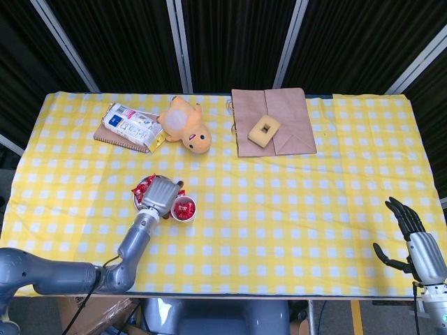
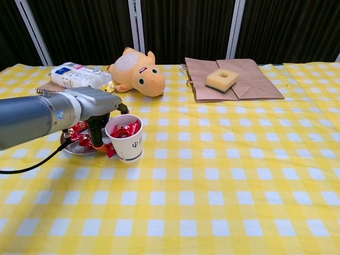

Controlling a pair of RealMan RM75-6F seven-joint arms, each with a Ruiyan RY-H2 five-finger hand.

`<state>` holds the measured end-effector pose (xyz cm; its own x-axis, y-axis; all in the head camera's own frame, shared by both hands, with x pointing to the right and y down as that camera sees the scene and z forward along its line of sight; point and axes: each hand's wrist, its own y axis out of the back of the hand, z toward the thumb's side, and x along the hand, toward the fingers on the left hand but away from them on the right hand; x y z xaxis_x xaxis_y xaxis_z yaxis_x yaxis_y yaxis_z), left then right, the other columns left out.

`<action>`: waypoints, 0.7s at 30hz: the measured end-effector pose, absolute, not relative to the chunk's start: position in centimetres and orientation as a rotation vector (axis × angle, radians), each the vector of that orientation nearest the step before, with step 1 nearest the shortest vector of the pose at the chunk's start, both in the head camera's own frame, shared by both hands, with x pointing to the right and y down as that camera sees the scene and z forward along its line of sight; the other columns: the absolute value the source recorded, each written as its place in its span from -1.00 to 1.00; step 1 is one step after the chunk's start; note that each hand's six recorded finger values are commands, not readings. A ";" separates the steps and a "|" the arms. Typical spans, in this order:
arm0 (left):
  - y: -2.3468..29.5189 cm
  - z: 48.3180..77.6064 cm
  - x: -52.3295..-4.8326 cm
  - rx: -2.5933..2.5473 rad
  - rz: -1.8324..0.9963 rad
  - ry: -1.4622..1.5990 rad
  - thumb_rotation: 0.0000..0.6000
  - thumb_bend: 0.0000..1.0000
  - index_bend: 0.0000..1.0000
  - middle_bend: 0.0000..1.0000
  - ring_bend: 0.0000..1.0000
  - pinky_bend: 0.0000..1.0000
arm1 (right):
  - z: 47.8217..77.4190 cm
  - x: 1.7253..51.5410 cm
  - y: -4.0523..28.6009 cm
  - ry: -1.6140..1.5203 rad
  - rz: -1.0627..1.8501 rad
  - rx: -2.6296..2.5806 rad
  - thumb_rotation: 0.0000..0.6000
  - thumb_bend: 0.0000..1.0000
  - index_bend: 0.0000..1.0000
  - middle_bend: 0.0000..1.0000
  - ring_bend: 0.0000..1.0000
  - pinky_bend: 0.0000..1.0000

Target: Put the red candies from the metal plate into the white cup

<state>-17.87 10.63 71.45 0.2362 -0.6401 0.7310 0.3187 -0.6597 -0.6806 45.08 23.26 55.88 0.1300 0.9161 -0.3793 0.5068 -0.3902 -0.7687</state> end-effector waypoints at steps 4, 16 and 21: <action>10.8 71.8 -17.6 -1.723 -1.543 0.283 1.00 -0.50 -0.49 0.83 0.92 0.93 | 55.9 45.1 23.3 -1.369 1.183 -1.955 1.00 -0.15 -1.00 -1.00 -1.00 -1.00; 11.2 72.5 -17.4 -1.727 -1.558 0.274 1.00 -0.33 -0.43 0.83 0.92 0.93 | 55.8 45.1 23.3 -1.367 1.180 -1.957 1.00 -0.15 -1.00 -1.00 -1.00 -1.00; 11.2 72.6 -17.4 -1.729 -1.558 0.275 1.00 -0.28 -0.35 0.83 0.92 0.93 | 55.9 45.0 23.3 -1.367 1.182 -1.957 1.00 -0.15 -1.00 -1.00 -1.00 -1.00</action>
